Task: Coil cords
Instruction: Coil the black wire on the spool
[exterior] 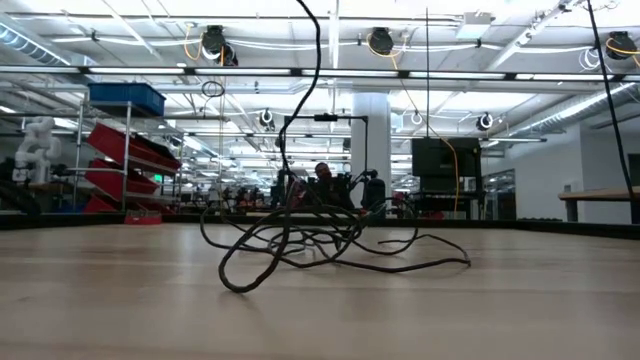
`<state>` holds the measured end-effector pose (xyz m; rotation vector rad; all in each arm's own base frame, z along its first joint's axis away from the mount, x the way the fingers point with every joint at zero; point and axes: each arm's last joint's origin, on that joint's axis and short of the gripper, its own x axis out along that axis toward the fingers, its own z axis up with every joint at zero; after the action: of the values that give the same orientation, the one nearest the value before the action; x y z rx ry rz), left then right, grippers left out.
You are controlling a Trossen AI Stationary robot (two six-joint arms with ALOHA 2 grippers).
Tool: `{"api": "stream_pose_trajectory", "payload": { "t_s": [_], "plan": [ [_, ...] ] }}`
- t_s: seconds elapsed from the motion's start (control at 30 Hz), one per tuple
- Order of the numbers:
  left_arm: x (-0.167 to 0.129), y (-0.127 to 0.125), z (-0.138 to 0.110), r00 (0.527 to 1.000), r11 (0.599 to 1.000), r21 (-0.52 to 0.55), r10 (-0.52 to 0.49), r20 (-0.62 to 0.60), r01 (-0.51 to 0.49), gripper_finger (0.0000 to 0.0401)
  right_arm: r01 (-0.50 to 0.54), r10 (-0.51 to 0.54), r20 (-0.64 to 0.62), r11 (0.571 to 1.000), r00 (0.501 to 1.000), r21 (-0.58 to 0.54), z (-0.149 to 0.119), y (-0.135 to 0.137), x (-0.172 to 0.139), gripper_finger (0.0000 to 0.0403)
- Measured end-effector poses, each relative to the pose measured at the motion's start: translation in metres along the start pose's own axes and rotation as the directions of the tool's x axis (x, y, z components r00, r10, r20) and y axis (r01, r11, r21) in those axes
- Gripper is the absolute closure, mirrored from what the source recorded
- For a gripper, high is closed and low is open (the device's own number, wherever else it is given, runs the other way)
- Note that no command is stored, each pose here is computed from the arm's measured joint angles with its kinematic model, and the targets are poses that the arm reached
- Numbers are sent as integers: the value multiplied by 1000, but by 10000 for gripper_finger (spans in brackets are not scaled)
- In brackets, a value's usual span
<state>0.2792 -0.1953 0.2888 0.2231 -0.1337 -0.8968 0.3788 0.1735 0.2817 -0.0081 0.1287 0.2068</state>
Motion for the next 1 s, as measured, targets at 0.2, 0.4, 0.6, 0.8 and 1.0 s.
{"api": "stream_pose_trajectory", "payload": {
  "t_s": [0.2, 0.4, 0.6, 0.8, 1.0],
  "plan": [
    [-3, 5, 0, 999, 999, -30, 40, -17, -41, 401, 65, -66, -45, 997, 997, -31, 1, 12, -9, 403],
    [-4, 5, -5, 994, 994, -79, 66, -87, -73, 401, 92, -95, -49, 994, 994, -63, 4, 21, -12, 403],
    [-5, 5, -9, 988, 991, -92, 80, -135, -92, 401, 91, -99, -69, 990, 993, -106, 21, 31, -15, 403],
    [-5, 5, -9, 987, 990, -103, 86, -136, -100, 401, 101, -116, -95, 983, 989, -154, 36, 44, -20, 403],
    [-6, 5, -15, 968, 981, -105, 137, -210, -162, 401, 94, -112, -88, 979, 990, -180, 45, 53, -24, 403]
  ]
}}
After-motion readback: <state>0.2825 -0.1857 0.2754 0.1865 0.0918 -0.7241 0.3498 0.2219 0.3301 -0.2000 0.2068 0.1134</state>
